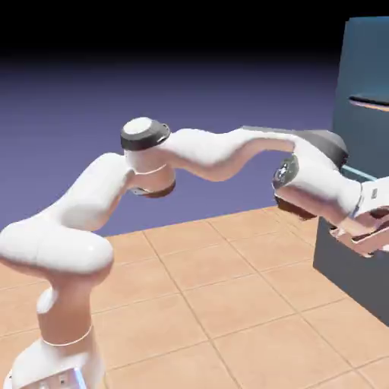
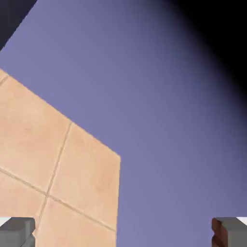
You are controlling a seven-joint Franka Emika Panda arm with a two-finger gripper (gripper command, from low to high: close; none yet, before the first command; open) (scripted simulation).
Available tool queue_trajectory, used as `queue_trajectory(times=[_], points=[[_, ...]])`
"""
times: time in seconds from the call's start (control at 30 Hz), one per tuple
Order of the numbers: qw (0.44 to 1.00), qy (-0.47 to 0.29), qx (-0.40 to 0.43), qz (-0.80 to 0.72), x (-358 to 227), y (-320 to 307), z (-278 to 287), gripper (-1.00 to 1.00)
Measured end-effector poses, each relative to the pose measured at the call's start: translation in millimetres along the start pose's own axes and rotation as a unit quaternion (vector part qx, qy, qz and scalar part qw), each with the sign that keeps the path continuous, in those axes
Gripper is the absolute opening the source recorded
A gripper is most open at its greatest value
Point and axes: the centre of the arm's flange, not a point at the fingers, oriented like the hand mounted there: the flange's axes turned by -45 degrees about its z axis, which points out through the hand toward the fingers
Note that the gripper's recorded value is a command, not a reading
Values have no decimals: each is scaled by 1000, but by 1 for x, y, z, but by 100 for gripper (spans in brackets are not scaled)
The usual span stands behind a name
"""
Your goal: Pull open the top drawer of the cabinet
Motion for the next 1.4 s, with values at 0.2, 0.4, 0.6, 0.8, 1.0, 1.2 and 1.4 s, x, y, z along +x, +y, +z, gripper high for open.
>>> queue_trajectory(times=[0.2,0.4,0.6,0.8,1.0,1.2,1.4], points=[[964,164,-75,-194,166,-9,-37,0],[928,233,-103,-271,246,-29,-47,0],[928,233,-103,-271,262,-28,-18,-100],[929,232,-102,-271,242,-30,-54,-100],[929,232,-102,-271,215,-34,-102,-100],[929,232,-102,-271,184,-38,-157,-100],[929,232,-102,-271,149,-43,-220,-100]])
